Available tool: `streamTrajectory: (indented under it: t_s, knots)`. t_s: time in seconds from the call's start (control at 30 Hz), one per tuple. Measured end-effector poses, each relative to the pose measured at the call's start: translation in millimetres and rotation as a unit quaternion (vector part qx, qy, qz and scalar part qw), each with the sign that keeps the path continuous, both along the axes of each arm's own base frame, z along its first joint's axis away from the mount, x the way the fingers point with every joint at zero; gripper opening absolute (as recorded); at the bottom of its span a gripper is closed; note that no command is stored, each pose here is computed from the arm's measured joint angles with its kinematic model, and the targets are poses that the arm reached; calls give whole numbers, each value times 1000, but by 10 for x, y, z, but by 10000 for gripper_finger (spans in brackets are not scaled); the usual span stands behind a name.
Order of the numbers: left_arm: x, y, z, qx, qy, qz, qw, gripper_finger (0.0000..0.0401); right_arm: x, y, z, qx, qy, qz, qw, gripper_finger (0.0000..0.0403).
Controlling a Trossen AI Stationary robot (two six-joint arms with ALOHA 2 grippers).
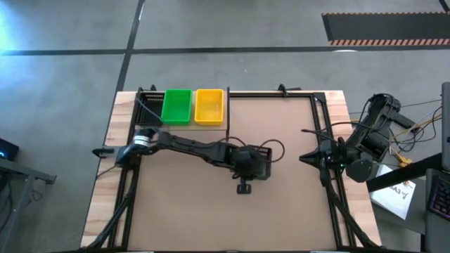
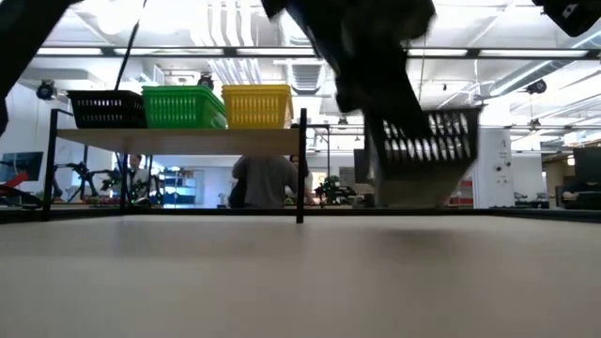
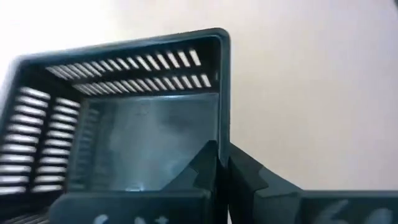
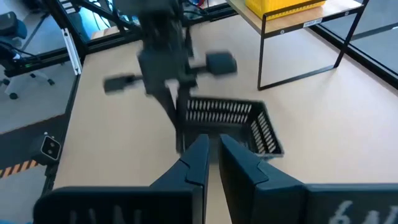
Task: Stack baskets on shelf by color
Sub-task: Stack the black bin on top of the other black bins on the shelf
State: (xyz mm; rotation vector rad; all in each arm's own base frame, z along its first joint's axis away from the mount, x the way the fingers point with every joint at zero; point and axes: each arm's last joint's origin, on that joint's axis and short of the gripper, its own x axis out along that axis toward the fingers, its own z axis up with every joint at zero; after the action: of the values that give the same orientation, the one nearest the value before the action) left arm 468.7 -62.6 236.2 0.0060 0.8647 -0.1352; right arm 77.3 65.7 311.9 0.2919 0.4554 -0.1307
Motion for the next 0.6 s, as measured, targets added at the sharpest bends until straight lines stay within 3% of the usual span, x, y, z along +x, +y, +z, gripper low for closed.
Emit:
streamTrajectory:
  t_s: [0.17,0.37,0.47,0.6]
  knots:
    - [-430,-47,734,19,-31,9,999,0,-1,-1,-1,-1,0,0,1000,27]
    - [-1264,-50,1597,27,-64,4,998,0,1,1,-1,-7,1,3,1000,27]
    - [-1745,28,1847,63,-44,24,997,0,-1,-4,0,-9,-1,1,1000,27]
    - [-2288,170,1986,104,7,42,994,0,-2,-14,6,-14,-9,-9,1000,27]
